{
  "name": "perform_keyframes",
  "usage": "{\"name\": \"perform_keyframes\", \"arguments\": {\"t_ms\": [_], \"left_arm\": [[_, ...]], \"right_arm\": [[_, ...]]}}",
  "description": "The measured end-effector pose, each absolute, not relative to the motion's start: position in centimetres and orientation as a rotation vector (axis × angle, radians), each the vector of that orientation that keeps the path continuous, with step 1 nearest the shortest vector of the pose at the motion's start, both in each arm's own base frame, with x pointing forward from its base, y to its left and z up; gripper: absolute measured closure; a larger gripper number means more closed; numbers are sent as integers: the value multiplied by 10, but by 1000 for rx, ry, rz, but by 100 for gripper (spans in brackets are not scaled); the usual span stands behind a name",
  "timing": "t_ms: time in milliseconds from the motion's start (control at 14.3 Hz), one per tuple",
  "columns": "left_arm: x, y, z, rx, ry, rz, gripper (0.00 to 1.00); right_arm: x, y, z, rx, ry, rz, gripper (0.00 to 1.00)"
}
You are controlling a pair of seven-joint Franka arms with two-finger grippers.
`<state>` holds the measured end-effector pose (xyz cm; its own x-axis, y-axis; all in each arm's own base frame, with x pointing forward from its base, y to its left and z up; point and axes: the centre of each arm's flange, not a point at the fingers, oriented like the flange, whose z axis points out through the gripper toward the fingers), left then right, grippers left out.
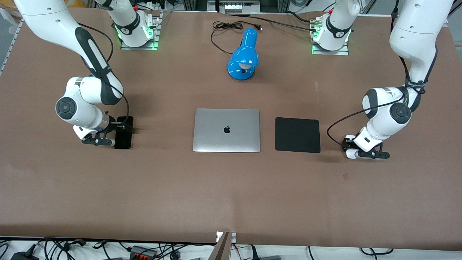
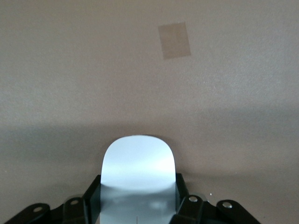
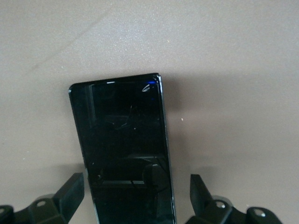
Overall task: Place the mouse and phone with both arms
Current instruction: 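Slide the phone toward the laptop while the left gripper carries the mouse, then set the mouse on the mouse pad while the right gripper releases the phone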
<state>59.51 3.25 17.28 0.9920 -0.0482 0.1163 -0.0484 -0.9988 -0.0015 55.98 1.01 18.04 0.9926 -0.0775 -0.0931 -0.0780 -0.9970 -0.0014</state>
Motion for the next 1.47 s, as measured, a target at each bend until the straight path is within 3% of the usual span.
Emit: {"name": "perform_keyframes", "arguments": {"t_ms": [280,559,699,769,1049,1469], "left_arm": [[615,21,219,3128,-109,126,37],[649,-12,323,3101,-180,-60,37],[654,-47,357,3082,-174,-97,37],[653,-70,360,3071,-163,-111,37],[634,-157,319,3042,-164,-147,37],[583,-188,210,3029,-140,29,37]], "right_arm": [[558,18,173,-3133,101,130,0],[558,18,170,-3133,99,124,2],[558,18,170,-3133,100,119,19],[558,18,170,-3133,100,118,21],[563,31,174,-3133,63,105,21],[589,176,230,-3151,110,164,21]]}}
